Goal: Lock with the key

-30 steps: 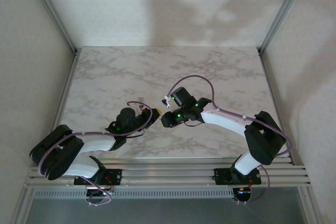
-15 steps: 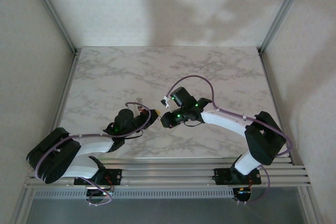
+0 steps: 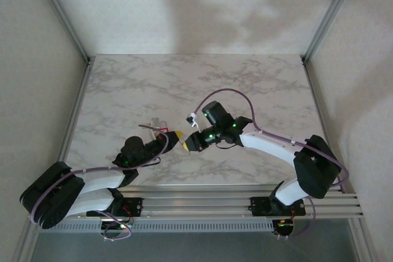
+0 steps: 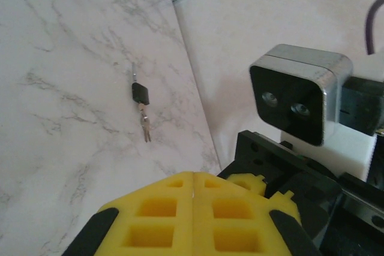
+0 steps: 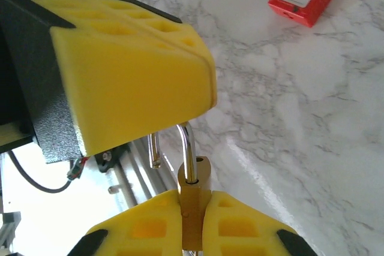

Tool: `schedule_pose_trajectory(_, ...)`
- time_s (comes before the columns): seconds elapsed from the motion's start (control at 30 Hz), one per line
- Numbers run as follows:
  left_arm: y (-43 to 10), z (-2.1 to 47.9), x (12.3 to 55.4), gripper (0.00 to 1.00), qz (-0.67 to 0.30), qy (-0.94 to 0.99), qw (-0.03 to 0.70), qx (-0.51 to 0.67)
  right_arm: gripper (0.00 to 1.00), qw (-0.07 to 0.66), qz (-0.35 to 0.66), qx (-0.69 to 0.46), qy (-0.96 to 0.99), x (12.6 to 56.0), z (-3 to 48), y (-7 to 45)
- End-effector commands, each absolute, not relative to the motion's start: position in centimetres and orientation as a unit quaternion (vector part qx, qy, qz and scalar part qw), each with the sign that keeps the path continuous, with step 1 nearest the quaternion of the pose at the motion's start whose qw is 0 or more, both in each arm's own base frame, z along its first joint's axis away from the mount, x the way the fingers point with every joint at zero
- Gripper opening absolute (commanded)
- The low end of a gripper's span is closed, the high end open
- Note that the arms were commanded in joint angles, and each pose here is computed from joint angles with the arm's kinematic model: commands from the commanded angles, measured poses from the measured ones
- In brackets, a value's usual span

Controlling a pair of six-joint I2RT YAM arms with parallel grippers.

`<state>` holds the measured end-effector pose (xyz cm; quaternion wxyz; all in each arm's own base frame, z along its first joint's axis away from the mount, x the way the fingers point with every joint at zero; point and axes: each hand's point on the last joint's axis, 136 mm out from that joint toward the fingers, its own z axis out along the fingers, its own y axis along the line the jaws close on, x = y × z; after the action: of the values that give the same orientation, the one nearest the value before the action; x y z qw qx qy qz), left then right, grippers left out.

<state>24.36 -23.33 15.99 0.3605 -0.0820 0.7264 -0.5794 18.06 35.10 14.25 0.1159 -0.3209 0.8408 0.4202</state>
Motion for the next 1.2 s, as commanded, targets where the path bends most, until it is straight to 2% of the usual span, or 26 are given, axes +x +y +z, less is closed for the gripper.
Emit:
schedule_pose_trajectory(0.0,-22.1,17.7,24.5,0.00,-0.580,0.700,0.411,-0.065,0.00,0.100,0.436,-0.315,0.837,17.5,14.5,34.1)
schedule_pose_trajectory(0.47,-21.8,19.5,22.5,0.00,-0.614,0.661,0.431,-0.024,0.00,0.078,0.545,-0.336,0.764,14.9,18.5,34.7)
schedule_pose_trajectory(1.17,-23.8,20.5,20.2,0.00,-0.648,0.638,0.414,0.032,0.00,0.080,0.610,-0.325,0.719,14.9,21.2,34.9)
